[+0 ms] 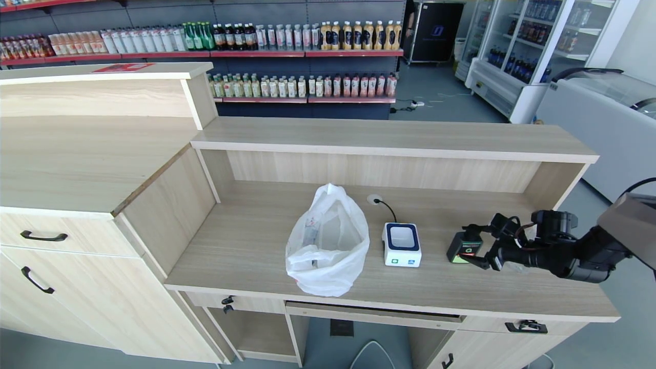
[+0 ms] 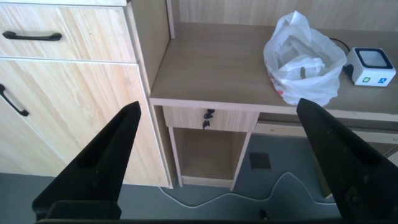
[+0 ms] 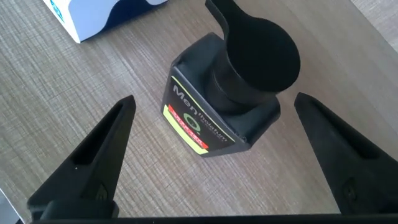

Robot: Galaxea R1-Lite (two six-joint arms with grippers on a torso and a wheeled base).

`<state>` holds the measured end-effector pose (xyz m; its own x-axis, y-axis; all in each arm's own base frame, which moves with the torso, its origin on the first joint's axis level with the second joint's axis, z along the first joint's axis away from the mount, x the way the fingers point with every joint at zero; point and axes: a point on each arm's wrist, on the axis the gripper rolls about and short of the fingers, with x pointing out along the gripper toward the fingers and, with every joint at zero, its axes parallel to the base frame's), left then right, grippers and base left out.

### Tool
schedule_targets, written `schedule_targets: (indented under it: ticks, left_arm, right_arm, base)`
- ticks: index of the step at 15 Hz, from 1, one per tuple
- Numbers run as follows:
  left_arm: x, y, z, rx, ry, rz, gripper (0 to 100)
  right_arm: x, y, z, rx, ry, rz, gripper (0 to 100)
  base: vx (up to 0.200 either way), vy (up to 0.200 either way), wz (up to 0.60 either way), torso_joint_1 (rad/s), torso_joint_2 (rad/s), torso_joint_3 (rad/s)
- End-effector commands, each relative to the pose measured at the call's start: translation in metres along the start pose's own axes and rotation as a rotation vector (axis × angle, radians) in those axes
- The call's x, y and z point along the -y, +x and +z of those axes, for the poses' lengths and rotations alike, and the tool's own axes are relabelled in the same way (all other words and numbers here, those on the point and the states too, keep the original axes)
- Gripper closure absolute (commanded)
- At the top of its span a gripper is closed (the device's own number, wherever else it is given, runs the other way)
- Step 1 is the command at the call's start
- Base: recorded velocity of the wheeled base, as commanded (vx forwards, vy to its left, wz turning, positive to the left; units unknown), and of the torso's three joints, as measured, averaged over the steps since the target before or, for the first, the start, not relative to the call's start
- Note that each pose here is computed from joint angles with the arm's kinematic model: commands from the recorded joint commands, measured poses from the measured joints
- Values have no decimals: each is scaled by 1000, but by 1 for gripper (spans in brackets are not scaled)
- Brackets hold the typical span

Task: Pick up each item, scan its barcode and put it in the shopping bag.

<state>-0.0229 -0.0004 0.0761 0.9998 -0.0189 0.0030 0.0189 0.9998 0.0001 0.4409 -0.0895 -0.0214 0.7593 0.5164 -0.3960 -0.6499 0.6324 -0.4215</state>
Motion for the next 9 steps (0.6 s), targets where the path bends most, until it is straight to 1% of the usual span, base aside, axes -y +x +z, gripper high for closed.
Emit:
schedule_targets:
  ticks: [1,9]
  left_arm:
    - [0,0,0,0,0,1,0]
    - [0,0,0,0,0,1,0]
  right_arm:
    - [-2,12,-2,11,-6,15,0]
    - [-6,37,-2,33,-30,35,0]
  base:
    - [0,0,0,0,0,0]
    - [0,0,0,0,0,0]
